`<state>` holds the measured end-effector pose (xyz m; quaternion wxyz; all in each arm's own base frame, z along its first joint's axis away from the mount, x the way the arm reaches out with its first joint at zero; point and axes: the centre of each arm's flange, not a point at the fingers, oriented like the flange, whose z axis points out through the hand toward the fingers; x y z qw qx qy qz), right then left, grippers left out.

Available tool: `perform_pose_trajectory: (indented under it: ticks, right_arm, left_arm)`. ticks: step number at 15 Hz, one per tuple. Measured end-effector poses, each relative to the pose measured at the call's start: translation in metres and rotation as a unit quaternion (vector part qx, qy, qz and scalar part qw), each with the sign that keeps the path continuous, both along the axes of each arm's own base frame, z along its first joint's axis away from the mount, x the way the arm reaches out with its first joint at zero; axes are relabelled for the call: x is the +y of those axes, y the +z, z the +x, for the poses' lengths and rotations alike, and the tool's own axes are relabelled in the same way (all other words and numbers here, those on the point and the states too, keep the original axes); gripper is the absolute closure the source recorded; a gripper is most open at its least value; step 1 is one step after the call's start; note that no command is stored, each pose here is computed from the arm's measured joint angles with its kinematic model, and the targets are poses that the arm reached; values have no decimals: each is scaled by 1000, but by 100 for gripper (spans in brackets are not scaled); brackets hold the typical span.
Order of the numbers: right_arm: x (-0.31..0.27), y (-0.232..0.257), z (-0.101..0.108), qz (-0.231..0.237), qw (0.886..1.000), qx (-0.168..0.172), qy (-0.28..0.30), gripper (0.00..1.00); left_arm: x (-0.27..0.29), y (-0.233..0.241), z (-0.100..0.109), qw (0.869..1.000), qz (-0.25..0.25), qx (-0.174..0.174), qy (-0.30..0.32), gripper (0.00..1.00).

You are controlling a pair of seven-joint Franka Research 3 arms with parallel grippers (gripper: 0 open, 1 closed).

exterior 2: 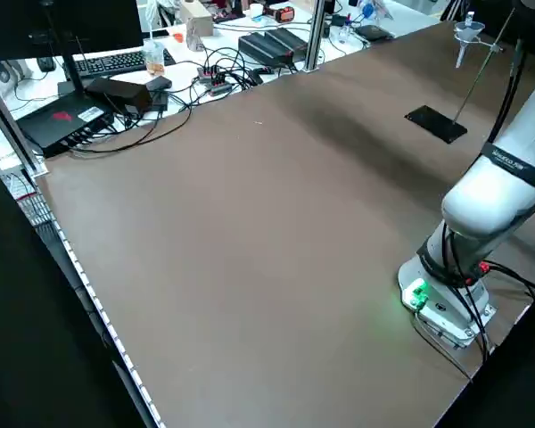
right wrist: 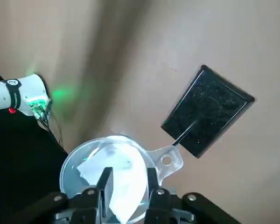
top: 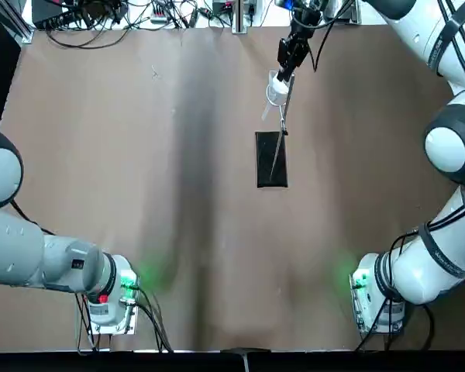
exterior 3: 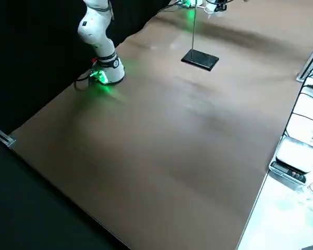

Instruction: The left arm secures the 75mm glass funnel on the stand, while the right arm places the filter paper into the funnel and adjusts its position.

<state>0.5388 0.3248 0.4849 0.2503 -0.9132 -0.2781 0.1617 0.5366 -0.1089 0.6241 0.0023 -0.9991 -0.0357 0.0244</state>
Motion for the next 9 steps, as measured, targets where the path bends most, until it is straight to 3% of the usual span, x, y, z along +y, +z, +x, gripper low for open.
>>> perform_pose_trajectory:
  ticks: [9]
  right_arm:
    - [-3, 17, -4, 3, 1000, -5, 4, 63]
  left_arm:
    - [3, -3, 1, 1000, -1, 2, -18, 0]
